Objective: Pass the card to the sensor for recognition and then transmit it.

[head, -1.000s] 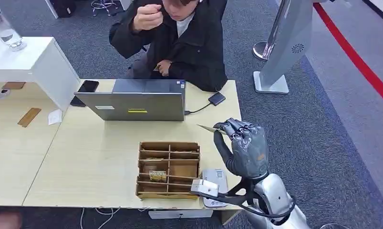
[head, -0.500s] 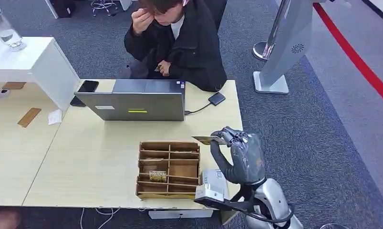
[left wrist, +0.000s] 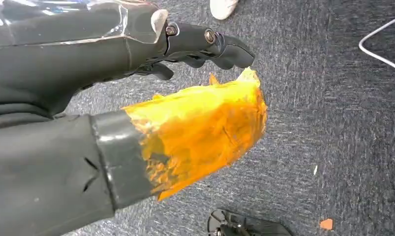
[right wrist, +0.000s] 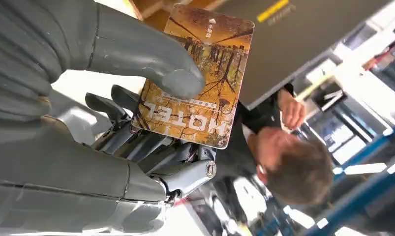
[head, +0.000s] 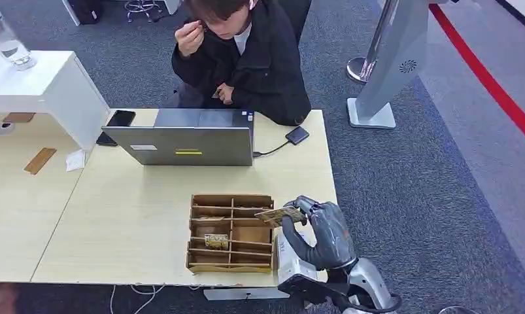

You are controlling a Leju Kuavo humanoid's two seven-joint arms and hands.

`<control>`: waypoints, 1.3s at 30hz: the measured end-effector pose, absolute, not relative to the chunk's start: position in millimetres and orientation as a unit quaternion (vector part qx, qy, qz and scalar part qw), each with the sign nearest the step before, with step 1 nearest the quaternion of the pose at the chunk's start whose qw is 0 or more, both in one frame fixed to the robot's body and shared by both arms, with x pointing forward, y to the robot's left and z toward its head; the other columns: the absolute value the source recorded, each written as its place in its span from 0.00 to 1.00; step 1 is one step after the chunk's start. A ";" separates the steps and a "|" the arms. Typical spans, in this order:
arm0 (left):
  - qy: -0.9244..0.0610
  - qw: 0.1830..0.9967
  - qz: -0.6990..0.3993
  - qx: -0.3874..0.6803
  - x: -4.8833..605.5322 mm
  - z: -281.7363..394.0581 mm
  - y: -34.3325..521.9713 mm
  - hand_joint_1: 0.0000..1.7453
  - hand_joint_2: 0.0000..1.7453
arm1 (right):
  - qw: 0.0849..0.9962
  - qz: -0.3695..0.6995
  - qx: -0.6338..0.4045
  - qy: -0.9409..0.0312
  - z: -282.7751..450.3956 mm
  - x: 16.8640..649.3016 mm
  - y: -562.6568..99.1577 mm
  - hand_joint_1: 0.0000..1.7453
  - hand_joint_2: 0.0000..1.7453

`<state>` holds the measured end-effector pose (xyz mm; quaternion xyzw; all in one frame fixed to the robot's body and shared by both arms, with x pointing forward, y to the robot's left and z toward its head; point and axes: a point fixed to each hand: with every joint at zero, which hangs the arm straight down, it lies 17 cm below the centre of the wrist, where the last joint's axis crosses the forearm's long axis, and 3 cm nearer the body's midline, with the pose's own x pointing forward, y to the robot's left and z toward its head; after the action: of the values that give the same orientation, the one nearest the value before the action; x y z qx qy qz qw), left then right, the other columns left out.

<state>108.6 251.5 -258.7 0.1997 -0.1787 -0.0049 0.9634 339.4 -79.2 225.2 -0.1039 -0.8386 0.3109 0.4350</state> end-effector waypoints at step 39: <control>-0.193 0.957 0.016 0.217 115.6 -255.1 262.2 0.00 0.00 | 0.597 0.270 -0.020 -0.755 120.4 318.8 -97.9 1.00 1.00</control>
<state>115.6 262.2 -255.1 0.2172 -0.1928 0.0155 0.9568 318.8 -97.9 120.4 -0.0199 -0.7554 0.2698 0.5968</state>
